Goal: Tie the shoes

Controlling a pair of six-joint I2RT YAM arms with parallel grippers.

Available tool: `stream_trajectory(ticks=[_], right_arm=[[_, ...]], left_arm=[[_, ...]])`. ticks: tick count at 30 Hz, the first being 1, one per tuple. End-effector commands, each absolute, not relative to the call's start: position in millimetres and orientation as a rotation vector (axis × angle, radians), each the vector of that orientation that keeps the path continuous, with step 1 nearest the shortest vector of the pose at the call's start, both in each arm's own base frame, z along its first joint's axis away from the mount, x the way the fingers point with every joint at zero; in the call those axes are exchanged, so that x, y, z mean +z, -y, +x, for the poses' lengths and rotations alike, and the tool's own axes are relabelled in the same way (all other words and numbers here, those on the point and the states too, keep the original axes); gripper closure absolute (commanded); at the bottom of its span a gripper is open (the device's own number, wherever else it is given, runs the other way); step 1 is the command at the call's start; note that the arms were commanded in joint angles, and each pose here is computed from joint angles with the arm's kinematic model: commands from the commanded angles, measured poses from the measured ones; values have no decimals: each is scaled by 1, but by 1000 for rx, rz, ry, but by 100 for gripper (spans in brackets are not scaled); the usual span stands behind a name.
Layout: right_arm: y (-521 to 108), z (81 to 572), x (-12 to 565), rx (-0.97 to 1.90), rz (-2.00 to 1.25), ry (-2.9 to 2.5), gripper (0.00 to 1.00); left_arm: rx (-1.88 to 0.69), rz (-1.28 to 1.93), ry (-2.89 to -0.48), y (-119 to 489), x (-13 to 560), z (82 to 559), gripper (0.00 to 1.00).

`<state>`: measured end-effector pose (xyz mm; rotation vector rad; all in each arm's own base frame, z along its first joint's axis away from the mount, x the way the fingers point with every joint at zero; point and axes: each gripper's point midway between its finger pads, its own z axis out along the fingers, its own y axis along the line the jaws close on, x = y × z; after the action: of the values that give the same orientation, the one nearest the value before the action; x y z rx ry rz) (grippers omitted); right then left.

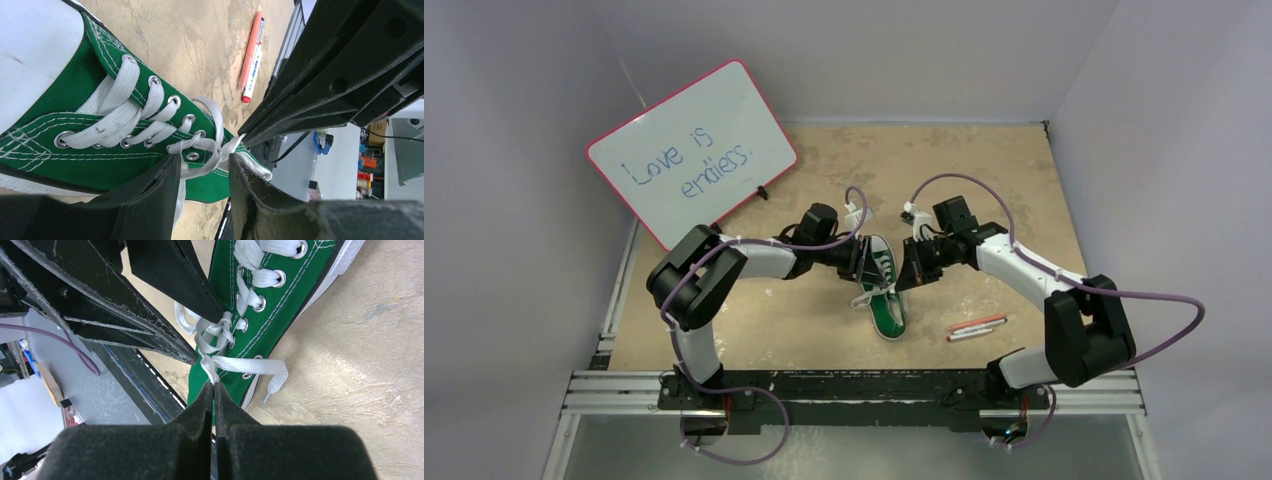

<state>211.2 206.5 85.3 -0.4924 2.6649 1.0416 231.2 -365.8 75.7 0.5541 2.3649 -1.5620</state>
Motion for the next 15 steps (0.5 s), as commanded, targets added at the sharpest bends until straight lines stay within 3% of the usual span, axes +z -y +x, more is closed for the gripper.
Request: stream_trajectory(ticks=[1,15], right_arm=[[-213,220,96,1053,-517,-2625,100],[-215,217,96,1080,-502,-2638,100]], left_arm=[[-1574,624,-2279,366,89,231,60],[-1440,778,-2303,374,77,221,61]])
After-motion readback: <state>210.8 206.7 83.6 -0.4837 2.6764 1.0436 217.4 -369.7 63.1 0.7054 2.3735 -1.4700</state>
